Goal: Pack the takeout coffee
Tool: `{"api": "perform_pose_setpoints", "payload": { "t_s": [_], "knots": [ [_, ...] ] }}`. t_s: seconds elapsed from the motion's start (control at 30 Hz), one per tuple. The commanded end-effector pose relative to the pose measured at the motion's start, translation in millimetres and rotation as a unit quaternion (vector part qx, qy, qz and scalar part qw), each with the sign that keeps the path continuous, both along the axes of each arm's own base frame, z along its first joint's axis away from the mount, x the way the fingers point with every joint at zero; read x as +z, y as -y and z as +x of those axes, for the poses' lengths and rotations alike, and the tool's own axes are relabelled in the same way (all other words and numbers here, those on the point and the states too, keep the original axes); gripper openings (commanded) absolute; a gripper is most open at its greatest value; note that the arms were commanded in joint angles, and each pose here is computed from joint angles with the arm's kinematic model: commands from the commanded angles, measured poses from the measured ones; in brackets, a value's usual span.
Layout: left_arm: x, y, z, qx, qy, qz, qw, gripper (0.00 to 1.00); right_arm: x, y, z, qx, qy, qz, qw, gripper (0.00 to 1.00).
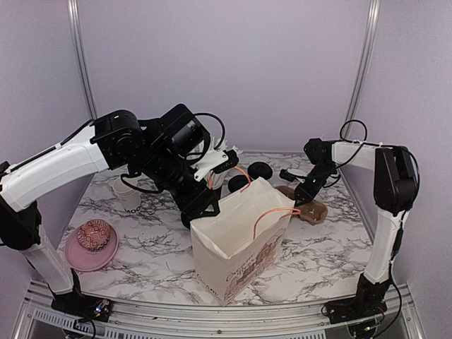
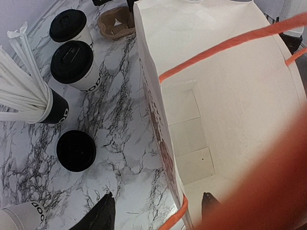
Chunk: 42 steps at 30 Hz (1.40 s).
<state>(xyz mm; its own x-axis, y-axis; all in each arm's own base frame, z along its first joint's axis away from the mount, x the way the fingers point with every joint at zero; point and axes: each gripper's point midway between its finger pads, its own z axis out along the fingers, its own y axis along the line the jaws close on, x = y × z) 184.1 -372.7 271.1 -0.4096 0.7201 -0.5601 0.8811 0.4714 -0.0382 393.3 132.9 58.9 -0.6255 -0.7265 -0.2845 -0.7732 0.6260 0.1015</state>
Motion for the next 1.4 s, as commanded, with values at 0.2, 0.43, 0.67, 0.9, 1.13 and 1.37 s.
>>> {"api": "perform_pose_setpoints", "payload": {
  "t_s": [0.2, 0.43, 0.67, 0.9, 1.13, 1.37],
  "knots": [
    [8, -3, 53, -0.006, 0.027, -0.010, 1.000, 0.59, 113, -35, -1, 0.018, 0.113, 0.124, 0.986, 0.22],
    [4, 8, 77, -0.022, 0.004, -0.029, 0.999, 0.57, 204, -59, -24, 0.063, 0.197, 0.232, 0.950, 0.23],
    [32, -5, 82, 0.013, 0.032, -0.047, 0.998, 0.80, 309, -84, -72, 0.150, 0.268, 0.362, 0.880, 0.25],
    [77, -37, 66, 0.039, 0.075, -0.092, 0.992, 0.99, 378, -113, -137, 0.248, 0.291, 0.445, 0.810, 0.28],
    [92, -83, 74, 0.122, 0.140, -0.077, 0.980, 0.99, 399, -160, -198, 0.346, 0.236, 0.482, 0.769, 0.28],
    [94, -111, 88, 0.205, 0.156, -0.080, 0.963, 0.99, 405, -218, -252, 0.425, 0.200, 0.479, 0.742, 0.27]
  ]
}}
